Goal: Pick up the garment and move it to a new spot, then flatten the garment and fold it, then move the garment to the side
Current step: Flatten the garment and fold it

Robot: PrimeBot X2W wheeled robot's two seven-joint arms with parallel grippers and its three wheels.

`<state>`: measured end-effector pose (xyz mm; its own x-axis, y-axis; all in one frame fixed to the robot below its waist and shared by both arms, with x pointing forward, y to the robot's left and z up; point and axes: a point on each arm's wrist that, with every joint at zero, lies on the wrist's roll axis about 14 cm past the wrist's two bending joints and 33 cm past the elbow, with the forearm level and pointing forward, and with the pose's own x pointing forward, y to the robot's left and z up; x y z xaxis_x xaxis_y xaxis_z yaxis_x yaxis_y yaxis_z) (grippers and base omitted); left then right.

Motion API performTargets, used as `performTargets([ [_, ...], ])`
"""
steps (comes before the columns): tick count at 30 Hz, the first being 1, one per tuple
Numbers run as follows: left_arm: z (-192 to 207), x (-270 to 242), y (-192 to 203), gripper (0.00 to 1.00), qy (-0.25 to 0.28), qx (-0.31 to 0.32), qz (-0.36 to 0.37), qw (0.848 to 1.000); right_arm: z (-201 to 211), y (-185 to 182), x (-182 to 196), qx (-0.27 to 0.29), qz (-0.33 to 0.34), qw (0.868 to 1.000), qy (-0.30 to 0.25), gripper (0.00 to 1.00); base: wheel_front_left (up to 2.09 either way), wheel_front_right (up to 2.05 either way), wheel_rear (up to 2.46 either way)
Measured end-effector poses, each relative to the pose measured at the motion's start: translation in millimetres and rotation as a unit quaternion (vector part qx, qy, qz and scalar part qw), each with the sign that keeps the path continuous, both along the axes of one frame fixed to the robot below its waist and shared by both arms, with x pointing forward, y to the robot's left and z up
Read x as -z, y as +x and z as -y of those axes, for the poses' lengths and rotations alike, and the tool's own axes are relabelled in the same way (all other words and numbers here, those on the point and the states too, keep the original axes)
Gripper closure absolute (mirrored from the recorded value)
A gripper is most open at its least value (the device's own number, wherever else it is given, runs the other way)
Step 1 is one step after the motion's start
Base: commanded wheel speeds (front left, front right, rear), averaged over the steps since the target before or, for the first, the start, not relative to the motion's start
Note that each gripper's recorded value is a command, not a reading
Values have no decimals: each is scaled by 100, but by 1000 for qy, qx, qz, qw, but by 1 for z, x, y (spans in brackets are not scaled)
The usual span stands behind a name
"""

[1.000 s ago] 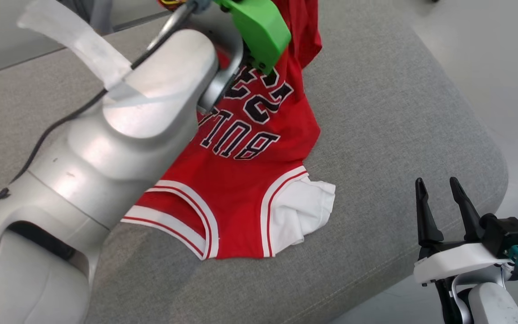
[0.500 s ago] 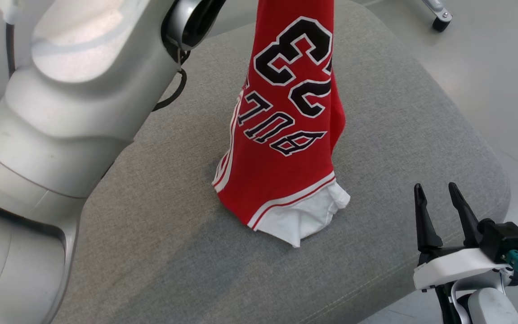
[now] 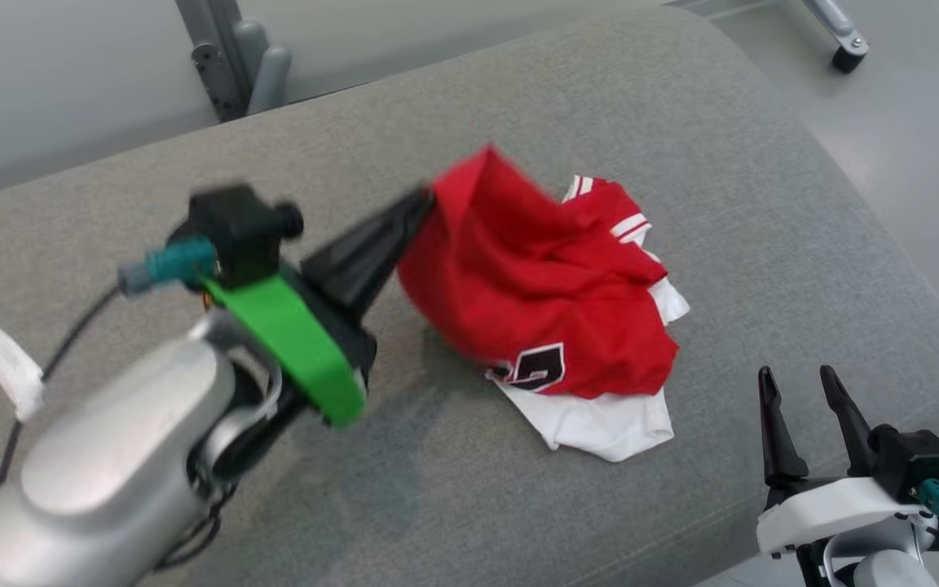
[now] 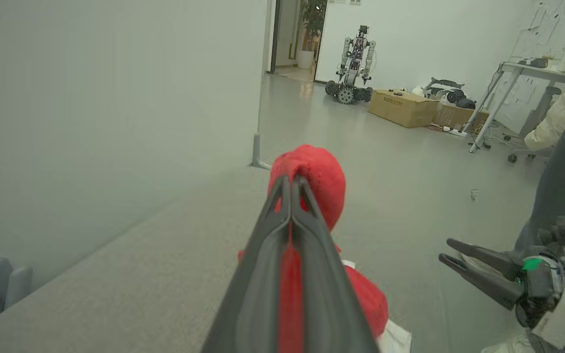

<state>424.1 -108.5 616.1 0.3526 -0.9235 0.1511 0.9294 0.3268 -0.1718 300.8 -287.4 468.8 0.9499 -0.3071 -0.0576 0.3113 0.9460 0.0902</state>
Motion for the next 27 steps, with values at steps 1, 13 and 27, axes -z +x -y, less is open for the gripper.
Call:
performTargets([
  [1, -9, 24, -9, 100, 23, 3, -20, 1000, -2, 2, 2, -4, -4, 1000, -1, 0, 0, 0, 0],
  [13, -83, 169, -87, 100, 200, 22, -30, 979, -47, 41, 15, -89, -19, 996, -5, 0, 0, 0, 0],
  [27, -152, 176, -35, 100, 252, -103, -20, 962, -70, 48, 15, -125, -17, 992, -2, 0, 0, 0, 0],
])
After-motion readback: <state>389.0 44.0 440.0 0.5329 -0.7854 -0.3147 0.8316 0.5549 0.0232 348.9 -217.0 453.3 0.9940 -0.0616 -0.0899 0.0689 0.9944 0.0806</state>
